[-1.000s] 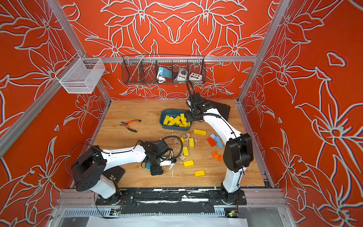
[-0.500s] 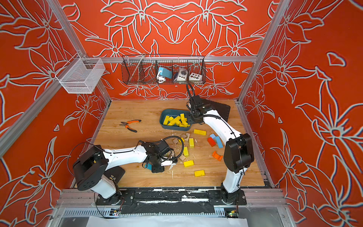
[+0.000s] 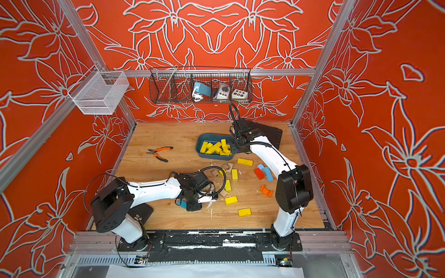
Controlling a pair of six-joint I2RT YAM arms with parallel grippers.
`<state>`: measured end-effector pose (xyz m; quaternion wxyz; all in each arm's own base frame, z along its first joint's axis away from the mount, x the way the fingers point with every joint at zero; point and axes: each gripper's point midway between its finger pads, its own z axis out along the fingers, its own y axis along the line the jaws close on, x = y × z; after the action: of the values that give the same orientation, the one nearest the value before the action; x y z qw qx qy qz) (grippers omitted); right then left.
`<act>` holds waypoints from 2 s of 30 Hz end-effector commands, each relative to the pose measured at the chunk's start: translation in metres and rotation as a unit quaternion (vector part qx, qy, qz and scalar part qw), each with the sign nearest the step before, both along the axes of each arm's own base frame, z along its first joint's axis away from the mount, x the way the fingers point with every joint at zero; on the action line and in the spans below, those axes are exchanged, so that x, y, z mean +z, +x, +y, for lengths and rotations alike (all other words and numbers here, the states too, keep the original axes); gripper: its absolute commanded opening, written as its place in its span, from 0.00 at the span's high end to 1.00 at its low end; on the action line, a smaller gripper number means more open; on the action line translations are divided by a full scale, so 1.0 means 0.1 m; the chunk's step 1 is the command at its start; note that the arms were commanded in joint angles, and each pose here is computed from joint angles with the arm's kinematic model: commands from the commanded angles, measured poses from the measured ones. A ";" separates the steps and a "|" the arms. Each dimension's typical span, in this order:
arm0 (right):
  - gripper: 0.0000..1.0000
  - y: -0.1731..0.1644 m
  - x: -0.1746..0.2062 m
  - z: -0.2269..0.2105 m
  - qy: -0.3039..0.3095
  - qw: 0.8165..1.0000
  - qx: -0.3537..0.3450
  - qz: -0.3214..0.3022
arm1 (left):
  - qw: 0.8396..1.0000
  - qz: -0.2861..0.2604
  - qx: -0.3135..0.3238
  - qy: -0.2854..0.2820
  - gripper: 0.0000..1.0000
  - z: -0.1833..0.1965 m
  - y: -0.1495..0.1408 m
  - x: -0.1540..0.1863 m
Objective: Pick out the yellow building blocks
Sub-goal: Pick up the building block from the center of the board, then place the building block in the storage box.
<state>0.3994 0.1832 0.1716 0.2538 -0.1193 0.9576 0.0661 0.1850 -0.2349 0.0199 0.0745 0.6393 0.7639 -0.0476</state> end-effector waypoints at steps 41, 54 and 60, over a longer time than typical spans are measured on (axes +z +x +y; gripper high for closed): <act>0.45 -1.43 -0.40 -0.67 0.041 0.990 -0.108 0.075 | 0.965 -0.142 0.161 -0.148 0.73 -0.61 3.01 1.38; 0.45 -2.21 -0.81 -0.59 0.045 0.980 -0.119 0.153 | 0.959 -0.161 0.199 -0.125 0.70 -0.46 3.52 0.77; 0.45 -2.44 -0.99 -0.61 0.013 0.976 -0.114 0.184 | 0.960 -0.156 0.202 -0.119 0.63 -0.42 3.55 0.64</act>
<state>0.1699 0.1287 0.0814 0.1056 -0.0136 0.9907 0.0850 0.5362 -0.2813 0.0943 0.2810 0.4623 0.8406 -0.0242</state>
